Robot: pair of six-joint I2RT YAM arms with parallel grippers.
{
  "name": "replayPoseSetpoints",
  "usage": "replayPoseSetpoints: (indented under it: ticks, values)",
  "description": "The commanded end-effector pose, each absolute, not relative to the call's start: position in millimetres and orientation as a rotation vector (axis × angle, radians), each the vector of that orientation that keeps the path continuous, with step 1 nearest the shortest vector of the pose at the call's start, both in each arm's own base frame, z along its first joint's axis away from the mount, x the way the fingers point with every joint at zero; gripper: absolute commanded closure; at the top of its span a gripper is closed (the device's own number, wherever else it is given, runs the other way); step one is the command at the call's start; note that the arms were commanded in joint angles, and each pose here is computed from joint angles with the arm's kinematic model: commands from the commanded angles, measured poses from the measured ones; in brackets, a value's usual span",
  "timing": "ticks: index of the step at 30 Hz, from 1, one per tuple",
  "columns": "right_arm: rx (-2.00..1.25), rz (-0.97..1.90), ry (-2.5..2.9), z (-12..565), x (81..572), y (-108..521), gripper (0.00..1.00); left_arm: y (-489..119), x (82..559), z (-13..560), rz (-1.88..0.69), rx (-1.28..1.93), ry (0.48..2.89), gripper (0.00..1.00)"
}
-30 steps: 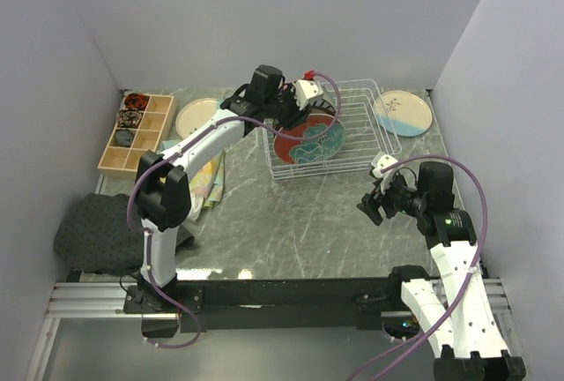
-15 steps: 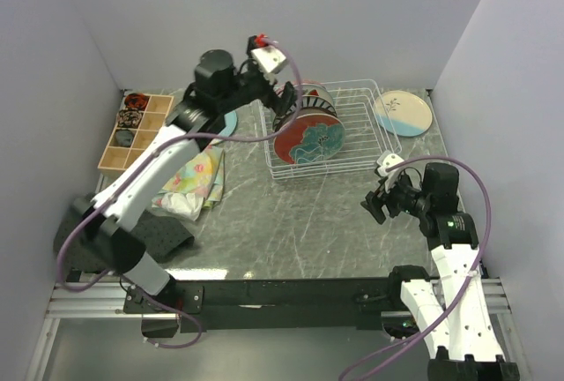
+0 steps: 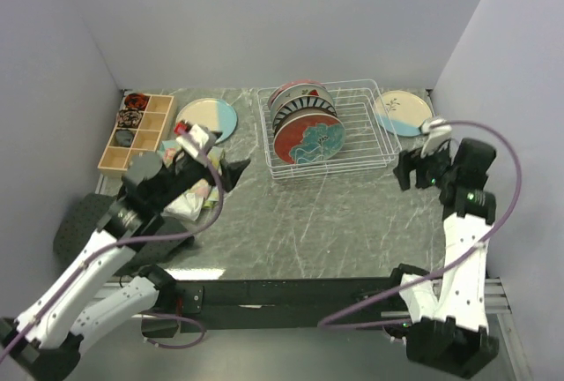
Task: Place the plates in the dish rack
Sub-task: Grab a plate with the right arm
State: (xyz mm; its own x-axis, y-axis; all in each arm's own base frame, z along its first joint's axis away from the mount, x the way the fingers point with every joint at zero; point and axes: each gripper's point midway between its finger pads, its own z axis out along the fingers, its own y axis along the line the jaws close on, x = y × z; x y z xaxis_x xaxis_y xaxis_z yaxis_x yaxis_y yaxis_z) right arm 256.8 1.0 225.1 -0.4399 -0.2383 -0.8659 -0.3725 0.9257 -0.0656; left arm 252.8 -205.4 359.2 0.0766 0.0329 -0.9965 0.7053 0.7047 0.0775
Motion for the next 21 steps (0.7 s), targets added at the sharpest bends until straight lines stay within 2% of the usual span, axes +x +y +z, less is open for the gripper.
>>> replayPoseSetpoints:
  ticks: [1, 5, 10, 12, 14, 15, 16, 21]
  values:
    - [-0.212, 0.064, 2.043, 270, 289, -38, 0.18, -178, 243, 338, -0.514, 0.533, 1.426, 0.01]
    - [-0.055, 0.129, 2.254, 239, 322, -62, 0.19, -167, 242, 309, -0.455, 0.531, 1.474, 0.00]
    - [-0.124, 0.132, 2.361, 226, 355, -81, 0.13, -164, 237, 313, -0.473, 0.511, 1.478, 0.01]
    - [-0.134, 0.100, 2.341, 243, 370, -91, 0.12, -164, 235, 316, -0.481, 0.511, 1.466, 0.01]
    - [-0.095, 0.115, 2.420, 227, 381, -99, 0.10, -165, 232, 319, -0.490, 0.516, 1.455, 0.01]
    - [-0.082, 0.089, 2.413, 238, 390, -104, 0.05, -165, 233, 319, -0.488, 0.516, 1.453, 0.01]
    - [-0.055, 0.110, 2.461, 222, 396, -108, 0.00, -165, 232, 320, -0.489, 0.517, 1.451, 0.01]
    - [0.106, 0.116, 2.485, 198, 432, -121, 0.00, -162, 231, 322, -0.485, 0.508, 1.449, 0.01]
